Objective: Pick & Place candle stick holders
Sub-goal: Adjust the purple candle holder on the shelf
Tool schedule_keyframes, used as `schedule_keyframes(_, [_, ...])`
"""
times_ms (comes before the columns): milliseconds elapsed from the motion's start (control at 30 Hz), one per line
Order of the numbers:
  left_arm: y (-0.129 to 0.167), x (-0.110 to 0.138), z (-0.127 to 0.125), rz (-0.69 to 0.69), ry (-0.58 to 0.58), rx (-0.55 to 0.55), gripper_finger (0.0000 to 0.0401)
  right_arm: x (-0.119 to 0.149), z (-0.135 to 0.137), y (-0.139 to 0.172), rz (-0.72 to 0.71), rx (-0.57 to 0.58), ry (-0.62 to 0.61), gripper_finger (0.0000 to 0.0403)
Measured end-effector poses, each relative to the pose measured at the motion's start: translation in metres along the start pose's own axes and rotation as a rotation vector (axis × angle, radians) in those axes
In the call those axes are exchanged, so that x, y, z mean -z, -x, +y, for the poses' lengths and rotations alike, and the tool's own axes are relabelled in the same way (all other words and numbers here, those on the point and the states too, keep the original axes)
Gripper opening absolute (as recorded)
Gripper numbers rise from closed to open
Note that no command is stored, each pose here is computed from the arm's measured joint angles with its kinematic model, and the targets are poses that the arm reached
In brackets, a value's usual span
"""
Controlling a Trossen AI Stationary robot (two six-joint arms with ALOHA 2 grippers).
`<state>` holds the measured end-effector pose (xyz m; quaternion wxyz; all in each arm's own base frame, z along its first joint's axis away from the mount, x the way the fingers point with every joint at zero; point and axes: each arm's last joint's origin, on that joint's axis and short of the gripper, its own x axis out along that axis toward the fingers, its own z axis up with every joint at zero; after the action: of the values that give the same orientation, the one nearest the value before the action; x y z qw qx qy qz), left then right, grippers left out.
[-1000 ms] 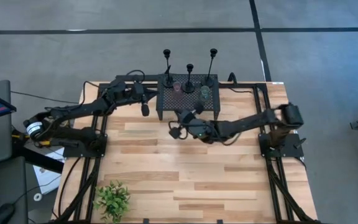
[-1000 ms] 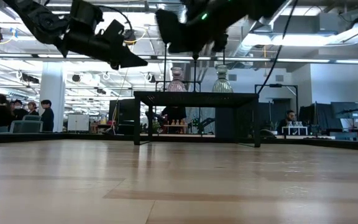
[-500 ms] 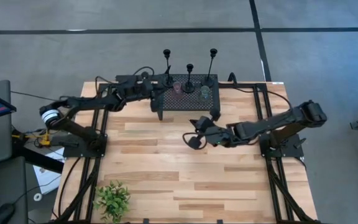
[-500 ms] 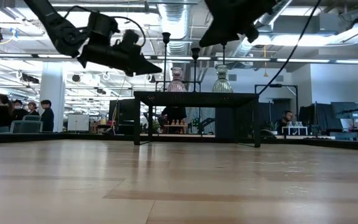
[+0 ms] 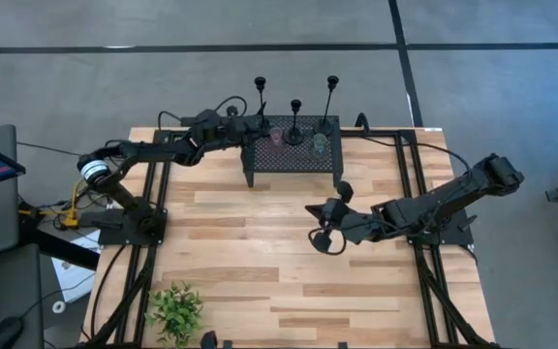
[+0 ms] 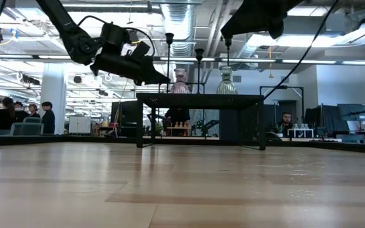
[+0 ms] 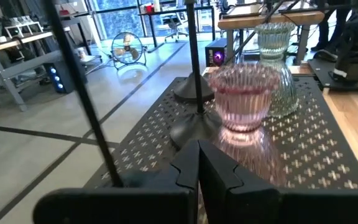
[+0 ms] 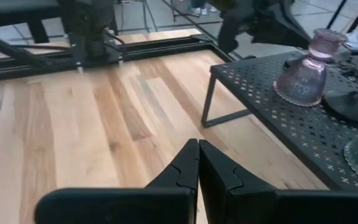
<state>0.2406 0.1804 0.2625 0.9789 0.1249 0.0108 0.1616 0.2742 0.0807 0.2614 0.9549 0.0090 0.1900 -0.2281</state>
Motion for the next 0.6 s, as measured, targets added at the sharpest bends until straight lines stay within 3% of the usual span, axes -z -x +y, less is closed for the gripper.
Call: schedule_keyframes(600, [-0.032, 0.001, -0.002, -0.016, 0.022, 0.032, 0.0005, 0.005, 0.016, 0.018, -0.039, 0.018, 0.042, 0.0000])
